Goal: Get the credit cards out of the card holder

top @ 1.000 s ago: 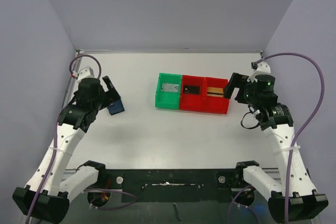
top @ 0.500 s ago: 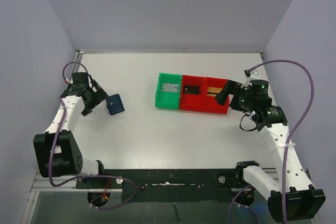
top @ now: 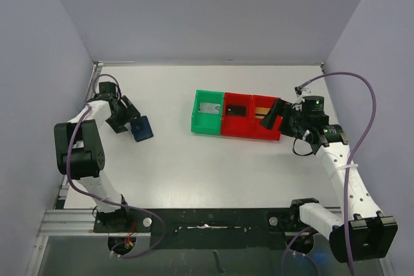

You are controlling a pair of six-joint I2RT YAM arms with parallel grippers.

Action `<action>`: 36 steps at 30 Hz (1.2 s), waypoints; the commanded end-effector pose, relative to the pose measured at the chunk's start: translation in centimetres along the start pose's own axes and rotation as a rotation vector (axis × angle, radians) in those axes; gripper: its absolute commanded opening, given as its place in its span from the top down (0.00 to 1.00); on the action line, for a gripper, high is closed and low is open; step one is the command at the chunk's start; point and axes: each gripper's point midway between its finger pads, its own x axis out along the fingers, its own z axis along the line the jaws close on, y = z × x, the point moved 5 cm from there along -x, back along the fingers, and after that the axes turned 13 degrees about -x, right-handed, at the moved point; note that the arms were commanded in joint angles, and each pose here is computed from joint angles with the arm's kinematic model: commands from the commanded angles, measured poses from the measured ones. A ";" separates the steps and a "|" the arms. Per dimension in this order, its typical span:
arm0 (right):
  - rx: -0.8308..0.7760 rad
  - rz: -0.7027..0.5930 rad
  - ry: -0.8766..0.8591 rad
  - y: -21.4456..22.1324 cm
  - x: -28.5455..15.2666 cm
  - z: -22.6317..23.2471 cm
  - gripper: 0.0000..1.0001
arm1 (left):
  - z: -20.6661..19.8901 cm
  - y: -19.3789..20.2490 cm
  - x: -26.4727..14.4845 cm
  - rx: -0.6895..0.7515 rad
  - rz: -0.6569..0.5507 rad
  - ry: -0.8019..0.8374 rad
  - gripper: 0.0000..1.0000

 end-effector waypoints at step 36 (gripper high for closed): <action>0.141 0.000 -0.123 1.0 2.3 1.0 0.02 | 1.6 29.2 -3.6 0.421 0.186 0.138 0.65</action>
